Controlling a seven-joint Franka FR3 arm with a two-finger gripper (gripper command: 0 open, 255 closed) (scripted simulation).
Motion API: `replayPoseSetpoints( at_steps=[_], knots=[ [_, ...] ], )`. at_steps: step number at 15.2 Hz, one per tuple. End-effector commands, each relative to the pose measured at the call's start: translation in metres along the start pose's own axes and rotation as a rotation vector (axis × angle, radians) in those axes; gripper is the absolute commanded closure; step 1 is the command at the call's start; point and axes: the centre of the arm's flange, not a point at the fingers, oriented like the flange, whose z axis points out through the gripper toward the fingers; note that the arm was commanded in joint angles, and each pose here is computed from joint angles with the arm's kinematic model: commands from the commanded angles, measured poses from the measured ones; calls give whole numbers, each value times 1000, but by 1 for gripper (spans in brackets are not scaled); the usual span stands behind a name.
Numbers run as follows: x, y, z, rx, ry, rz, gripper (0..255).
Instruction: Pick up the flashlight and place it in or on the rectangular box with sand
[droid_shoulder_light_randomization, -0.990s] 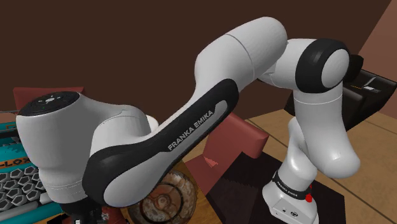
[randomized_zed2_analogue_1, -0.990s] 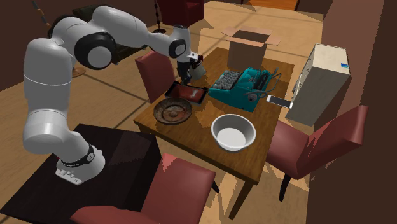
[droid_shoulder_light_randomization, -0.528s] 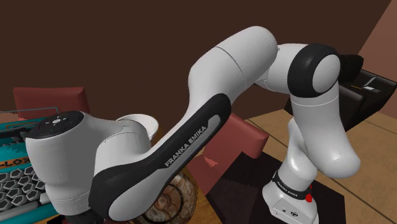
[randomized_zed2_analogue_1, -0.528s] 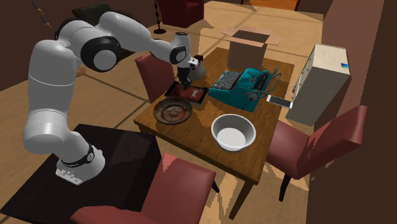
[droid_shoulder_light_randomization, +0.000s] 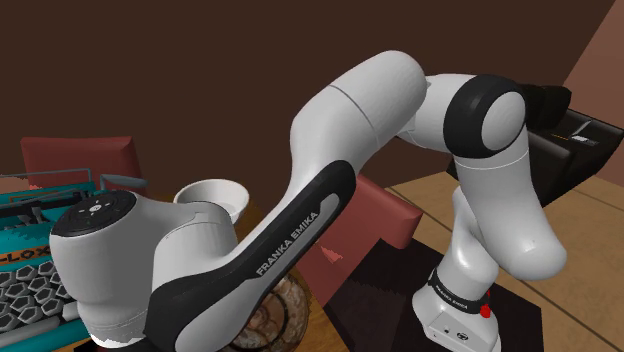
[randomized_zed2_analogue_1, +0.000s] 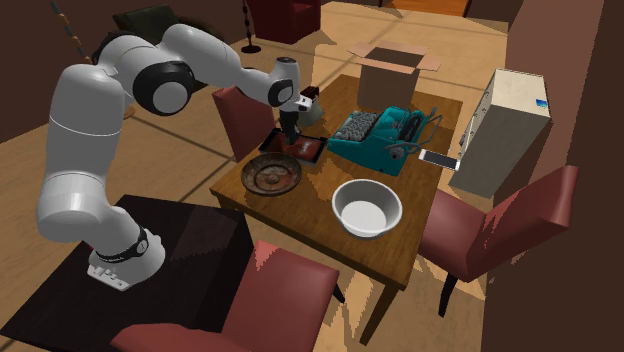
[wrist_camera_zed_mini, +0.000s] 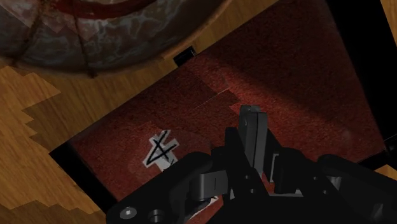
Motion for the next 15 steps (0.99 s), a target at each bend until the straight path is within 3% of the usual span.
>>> replayPoseSetpoints(
  at_steps=[1,3,4,9,13,15],
  knots=[
    [0,0,0,0,0,0,255],
    [0,0,0,0,0,0,255],
    [0,0,0,0,0,0,0],
    [0,0,0,0,0,0,0],
    [0,0,-50,0,0,0,0],
    [0,0,-50,0,0,0,0]
  ],
)
